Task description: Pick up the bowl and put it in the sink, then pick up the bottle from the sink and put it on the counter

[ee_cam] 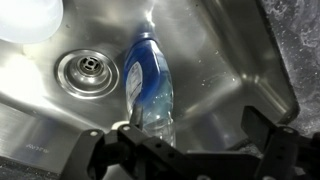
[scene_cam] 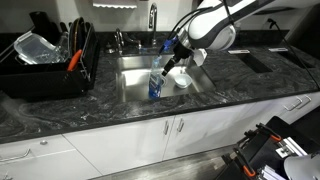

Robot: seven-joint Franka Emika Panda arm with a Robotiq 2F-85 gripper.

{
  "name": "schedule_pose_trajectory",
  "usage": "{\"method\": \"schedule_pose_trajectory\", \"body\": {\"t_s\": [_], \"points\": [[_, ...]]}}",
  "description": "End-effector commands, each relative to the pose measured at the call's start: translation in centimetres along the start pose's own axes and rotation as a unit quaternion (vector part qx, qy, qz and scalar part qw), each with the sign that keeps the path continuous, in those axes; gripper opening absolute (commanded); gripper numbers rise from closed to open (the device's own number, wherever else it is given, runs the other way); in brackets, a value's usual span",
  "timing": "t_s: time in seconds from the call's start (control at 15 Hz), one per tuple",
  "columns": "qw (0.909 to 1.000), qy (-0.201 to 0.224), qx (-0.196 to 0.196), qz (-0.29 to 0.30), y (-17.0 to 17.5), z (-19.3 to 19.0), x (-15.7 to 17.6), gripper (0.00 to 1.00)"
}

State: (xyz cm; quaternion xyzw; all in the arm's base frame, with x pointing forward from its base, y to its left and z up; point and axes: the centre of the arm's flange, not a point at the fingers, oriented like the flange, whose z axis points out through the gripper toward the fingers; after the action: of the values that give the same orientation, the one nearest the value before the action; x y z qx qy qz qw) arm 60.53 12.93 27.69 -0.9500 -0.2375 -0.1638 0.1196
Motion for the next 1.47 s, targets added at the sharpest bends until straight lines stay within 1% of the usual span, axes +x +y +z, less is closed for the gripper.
{"method": "schedule_pose_trajectory", "body": {"t_s": [0.0,0.4,0.53,0.67,0.8,0.93,1.4], "points": [[1.0,0.0,0.0,0.001,-0.2,-0.1,0.1,1.0],[1.0,0.0,-0.006,0.007,-0.2,0.3,0.1,1.0],[0.9991,0.001,-0.031,0.028,-0.5,1.7,0.5,1.0],[0.9949,0.016,-0.08,0.058,-0.6,3.5,0.9,1.0],[0.9897,0.037,-0.117,0.073,-0.8,4.9,1.2,1.0],[0.9855,0.057,-0.132,0.09,-1.2,6.1,1.5,1.0],[0.9732,0.086,-0.166,0.134,-2.5,10.1,3.2,1.0]]}}
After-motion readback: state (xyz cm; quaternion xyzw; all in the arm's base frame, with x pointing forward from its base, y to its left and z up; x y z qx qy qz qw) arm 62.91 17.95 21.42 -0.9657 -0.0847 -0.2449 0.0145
